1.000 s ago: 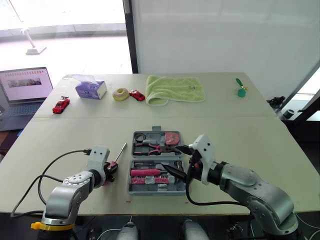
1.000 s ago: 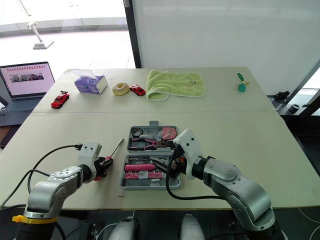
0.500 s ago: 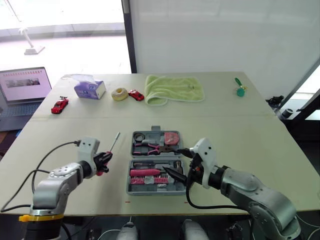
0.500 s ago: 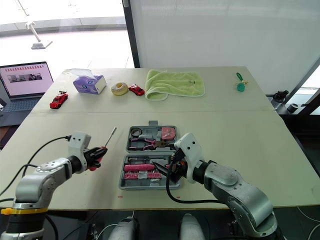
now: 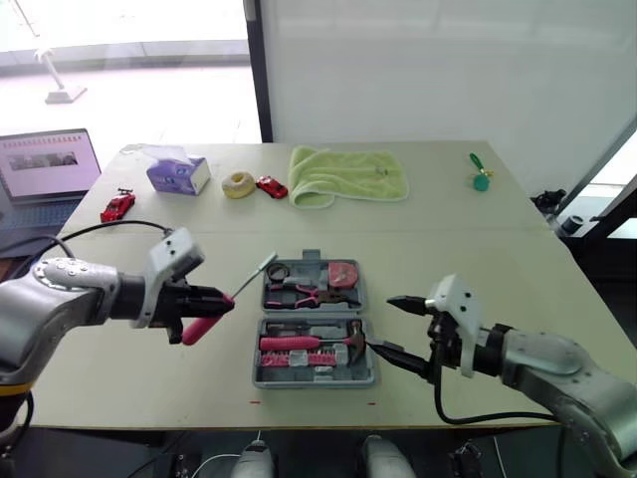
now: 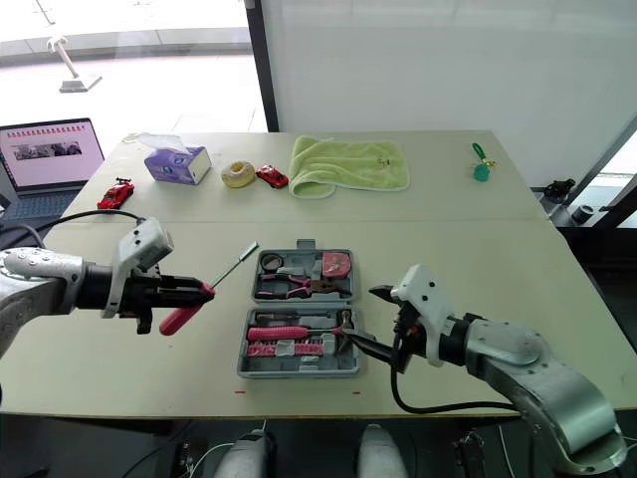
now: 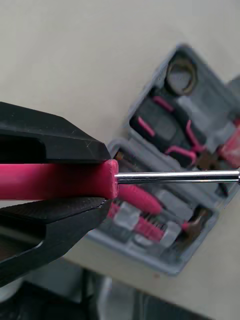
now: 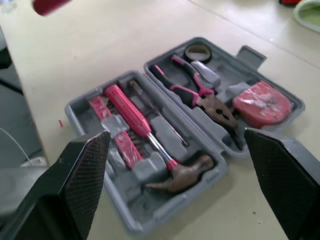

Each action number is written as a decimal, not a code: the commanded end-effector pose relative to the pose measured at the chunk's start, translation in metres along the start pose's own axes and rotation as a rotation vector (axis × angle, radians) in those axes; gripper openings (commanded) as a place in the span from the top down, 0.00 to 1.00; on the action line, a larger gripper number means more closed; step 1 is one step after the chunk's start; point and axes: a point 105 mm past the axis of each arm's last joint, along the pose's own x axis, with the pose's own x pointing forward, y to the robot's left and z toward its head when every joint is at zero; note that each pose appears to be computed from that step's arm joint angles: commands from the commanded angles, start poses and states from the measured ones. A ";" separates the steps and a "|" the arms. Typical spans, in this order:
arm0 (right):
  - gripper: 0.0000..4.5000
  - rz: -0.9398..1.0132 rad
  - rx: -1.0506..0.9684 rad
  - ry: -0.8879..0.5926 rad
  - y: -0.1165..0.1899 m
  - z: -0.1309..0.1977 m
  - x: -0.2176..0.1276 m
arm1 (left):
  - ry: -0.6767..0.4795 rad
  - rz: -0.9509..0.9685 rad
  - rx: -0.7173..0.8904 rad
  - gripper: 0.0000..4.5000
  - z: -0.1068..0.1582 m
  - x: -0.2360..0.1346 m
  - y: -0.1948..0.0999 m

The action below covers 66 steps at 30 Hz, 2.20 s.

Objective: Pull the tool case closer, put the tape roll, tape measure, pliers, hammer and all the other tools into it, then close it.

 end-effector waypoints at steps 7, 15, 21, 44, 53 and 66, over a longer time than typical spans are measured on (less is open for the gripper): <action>0.00 0.036 -0.077 -0.007 -0.017 0.014 -0.017 | 0.259 -0.192 0.070 0.87 0.001 0.011 -0.046; 0.00 0.068 -0.104 -0.007 -0.015 0.018 -0.014 | 0.475 -0.239 0.157 0.87 -0.019 0.025 -0.056; 0.00 0.093 -0.115 0.008 -0.011 0.015 -0.010 | 0.486 -0.303 0.401 0.87 -0.012 0.070 -0.057; 0.00 0.163 -0.202 0.090 -0.005 0.003 -0.010 | 0.577 -0.307 0.475 0.87 0.023 0.109 -0.068; 0.00 0.171 -0.222 0.085 -0.004 0.005 -0.012 | 0.616 -0.304 0.406 0.87 0.015 0.125 -0.085; 0.00 0.207 -0.276 0.105 -0.011 0.002 -0.014 | 0.628 -0.188 0.353 0.87 0.009 0.139 -0.069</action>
